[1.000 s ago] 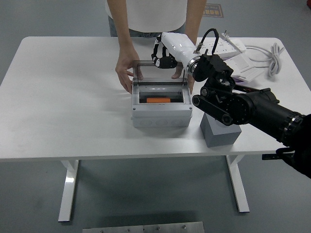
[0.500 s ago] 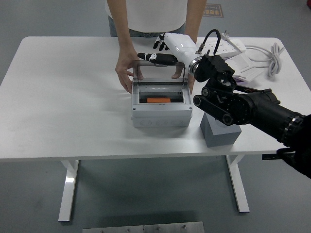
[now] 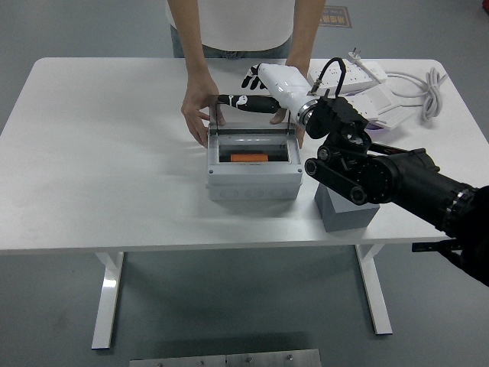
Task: Fetch the battery,place it into the box,close the lid of the box
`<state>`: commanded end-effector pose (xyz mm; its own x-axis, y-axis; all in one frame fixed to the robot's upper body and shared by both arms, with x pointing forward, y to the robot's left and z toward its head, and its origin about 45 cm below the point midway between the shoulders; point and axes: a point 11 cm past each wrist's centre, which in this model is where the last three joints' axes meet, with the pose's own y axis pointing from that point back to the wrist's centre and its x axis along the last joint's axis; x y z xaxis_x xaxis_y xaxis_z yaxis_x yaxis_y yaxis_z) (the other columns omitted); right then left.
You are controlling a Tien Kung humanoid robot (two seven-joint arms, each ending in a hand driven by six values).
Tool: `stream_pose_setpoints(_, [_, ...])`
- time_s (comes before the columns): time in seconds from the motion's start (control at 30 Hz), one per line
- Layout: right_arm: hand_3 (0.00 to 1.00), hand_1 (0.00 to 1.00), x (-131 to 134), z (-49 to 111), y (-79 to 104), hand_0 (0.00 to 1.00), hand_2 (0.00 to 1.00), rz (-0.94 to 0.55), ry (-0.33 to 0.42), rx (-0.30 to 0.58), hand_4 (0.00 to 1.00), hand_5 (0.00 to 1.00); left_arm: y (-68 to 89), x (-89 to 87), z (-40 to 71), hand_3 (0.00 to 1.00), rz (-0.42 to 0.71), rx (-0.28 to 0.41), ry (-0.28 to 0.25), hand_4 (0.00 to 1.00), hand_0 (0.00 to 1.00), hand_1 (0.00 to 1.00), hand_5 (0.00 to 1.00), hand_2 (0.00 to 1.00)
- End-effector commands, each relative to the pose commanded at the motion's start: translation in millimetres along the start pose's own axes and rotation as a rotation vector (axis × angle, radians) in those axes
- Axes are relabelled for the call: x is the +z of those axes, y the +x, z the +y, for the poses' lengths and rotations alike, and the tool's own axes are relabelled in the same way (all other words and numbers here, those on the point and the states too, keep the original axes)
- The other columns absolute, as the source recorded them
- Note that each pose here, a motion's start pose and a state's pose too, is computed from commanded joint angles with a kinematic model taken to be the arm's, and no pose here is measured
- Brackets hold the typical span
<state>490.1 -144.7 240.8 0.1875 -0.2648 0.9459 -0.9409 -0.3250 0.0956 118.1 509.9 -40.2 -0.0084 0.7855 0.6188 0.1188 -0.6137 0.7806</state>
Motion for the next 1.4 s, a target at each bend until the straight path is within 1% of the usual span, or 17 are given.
stream_pose_setpoints(0.27, [0.646, 0.637, 1.7, 2.4, -6.7, 0.779, 0.642, 0.012, -0.008, -0.015, 0.998, 0.981, -0.1, -0.8, -0.4, 0.655, 0.001, 0.001, 0.000, 0.787, 0.443, 0.648, 0.922, 0.652])
stream_pose_setpoints(0.53, [0.652, 0.639, 0.8, 2.8, -2.8, 0.777, 0.647, 0.052, -0.008, -0.005, 0.998, 0.982, -0.1, -1.3, -0.6, 0.654, 0.004, 0.004, 0.000, 0.787, 0.443, 0.648, 0.921, 0.652])
stream_pose_setpoints(0.57, [0.654, 0.549, 0.5, 2.6, -1.7, 0.571, 0.635, 0.061, -0.008, -0.002, 0.998, 0.985, 0.1, -1.7, -0.8, 0.655, 0.005, 0.005, 0.000, 0.786, 0.443, 0.648, 0.921, 0.652])
stream_pose_setpoints(0.73, [0.654, 0.549, 1.5, 3.1, -1.4, 0.571, 0.635, 0.077, -0.011, -0.001, 0.998, 0.985, 0.7, -2.8, -1.3, 0.655, 0.010, 0.008, 0.002, 0.786, 0.443, 0.648, 0.921, 0.652])
stream_pose_setpoints(0.77, [0.653, 0.432, 2.0, 3.5, -2.3, 0.327, 0.612, 0.079, -0.012, -0.004, 0.998, 0.994, 0.5, -3.1, -1.4, 0.655, 0.011, 0.008, 0.003, 0.787, 0.443, 0.648, 0.922, 0.652])
stream_pose_setpoints(0.93, [0.653, 0.432, 5.2, 5.9, -8.8, 0.327, 0.612, 0.083, -0.018, -0.018, 0.998, 0.994, -1.1, -4.6, -1.6, 0.655, 0.013, 0.006, 0.006, 0.787, 0.443, 0.648, 0.922, 0.652])
stream_pose_setpoints(0.97, [0.651, 0.309, 5.8, 6.3, -9.9, 0.175, 0.521, 0.084, -0.019, -0.021, 0.998, 0.998, -1.3, -4.9, -1.7, 0.656, 0.013, 0.006, 0.006, 0.787, 0.443, 0.648, 0.922, 0.652])
stream_pose_setpoints(1.13, [0.651, 0.309, 6.6, 6.8, -10.8, 0.175, 0.521, 0.094, -0.020, -0.023, 0.998, 0.998, -0.2, -5.1, -2.0, 0.656, 0.015, 0.011, 0.006, 0.787, 0.443, 0.648, 0.922, 0.652])
stream_pose_setpoints(1.17, [0.646, 0.272, 6.5, 6.5, -10.0, 0.140, 0.478, 0.097, -0.019, -0.022, 0.998, 0.998, 0.0, -5.2, -2.0, 0.656, 0.015, 0.011, 0.006, 0.786, 0.443, 0.648, 0.923, 0.652])
stream_pose_setpoints(1.4, [0.649, 0.273, 5.2, 5.4, -6.3, 0.131, 0.474, 0.111, -0.016, -0.019, 0.998, 0.998, 0.3, -6.2, -2.3, 0.656, 0.015, 0.014, 0.009, 0.786, 0.443, 0.648, 0.923, 0.651])
